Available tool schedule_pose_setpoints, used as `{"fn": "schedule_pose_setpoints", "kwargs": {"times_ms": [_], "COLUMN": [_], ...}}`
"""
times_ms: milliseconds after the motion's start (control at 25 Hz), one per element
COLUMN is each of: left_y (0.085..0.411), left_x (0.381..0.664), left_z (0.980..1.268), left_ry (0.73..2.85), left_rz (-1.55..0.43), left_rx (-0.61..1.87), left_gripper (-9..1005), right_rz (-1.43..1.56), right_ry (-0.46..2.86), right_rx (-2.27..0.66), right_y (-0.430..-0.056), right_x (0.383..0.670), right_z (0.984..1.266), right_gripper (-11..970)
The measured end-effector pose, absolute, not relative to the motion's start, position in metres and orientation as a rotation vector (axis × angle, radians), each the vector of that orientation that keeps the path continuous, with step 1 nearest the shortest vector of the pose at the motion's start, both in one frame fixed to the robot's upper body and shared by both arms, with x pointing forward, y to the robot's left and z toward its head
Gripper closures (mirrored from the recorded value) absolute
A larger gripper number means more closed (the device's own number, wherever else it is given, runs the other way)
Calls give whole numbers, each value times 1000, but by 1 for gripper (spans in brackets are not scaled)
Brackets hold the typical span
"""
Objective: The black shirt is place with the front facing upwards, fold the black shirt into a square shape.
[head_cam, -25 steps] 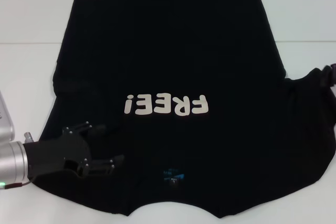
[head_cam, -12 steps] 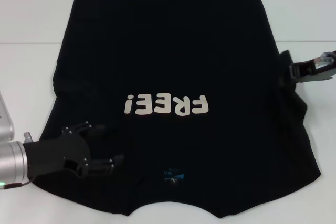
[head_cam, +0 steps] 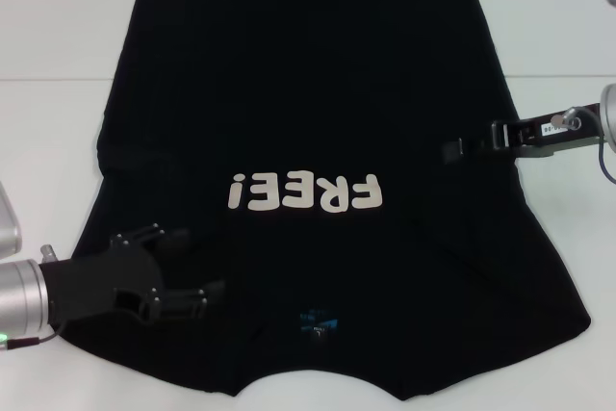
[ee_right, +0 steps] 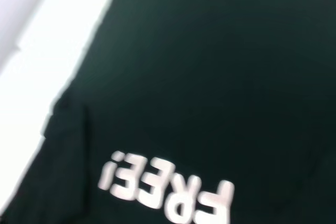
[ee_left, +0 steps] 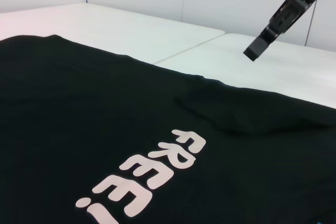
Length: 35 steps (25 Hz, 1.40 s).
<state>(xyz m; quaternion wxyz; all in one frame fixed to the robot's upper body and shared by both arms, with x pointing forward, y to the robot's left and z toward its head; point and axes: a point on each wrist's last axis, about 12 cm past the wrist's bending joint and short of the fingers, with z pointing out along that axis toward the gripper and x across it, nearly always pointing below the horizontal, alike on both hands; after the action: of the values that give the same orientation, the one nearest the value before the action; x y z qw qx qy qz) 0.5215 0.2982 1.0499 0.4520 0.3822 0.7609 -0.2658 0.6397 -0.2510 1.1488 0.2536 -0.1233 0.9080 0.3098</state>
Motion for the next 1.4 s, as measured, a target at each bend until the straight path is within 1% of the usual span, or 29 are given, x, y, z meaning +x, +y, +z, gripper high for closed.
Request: {"fn": "schedule_pose_setpoints", "kwargs": {"times_ms": [120,240,440,560,640,680,760,880,1000,1200,1400], "left_y": [300,307,332,348,358,363,374,387,396,410,412], "left_x": [522,525,527,524,522,521,519,516,514,512,517], "left_z": [1051,1056,1073,1082,1086,1088,1091,1092,1094,1099,1101], "left_ry": [1899,1953,2077,2143,2183,2206,2276,2407,2490,2597,2655], "left_rz": [-679,-743,-973,-1122,-1184,-1210,-1237,-1227,-1207,-1094,-1008], "left_rx": [894,762,463,271,136,71,-29,-156,-250,-370,-374], "left_gripper": [64,64,64,64,64,64,64,64,64,65,65], "right_rz": [938,983,933,873,838,830,819,797,787,785,788], "right_ry": [2381,2282,2118,2029,1985,1968,1934,1872,1831,1796,1797], "right_rx": [-312,-353,-638,-785,-868,-902,-967,-1066,-1126,-1160,-1159], "right_y": [-261,-271,-270,-262,-258,-256,-251,-245,-241,-240,-240], "right_x": [634,623,595,582,576,574,570,564,559,553,551], "right_z": [1141,1131,1104,1090,1081,1077,1071,1061,1055,1050,1049], "right_gripper": [687,622,512,367,271,238,171,71,77,75,76]}}
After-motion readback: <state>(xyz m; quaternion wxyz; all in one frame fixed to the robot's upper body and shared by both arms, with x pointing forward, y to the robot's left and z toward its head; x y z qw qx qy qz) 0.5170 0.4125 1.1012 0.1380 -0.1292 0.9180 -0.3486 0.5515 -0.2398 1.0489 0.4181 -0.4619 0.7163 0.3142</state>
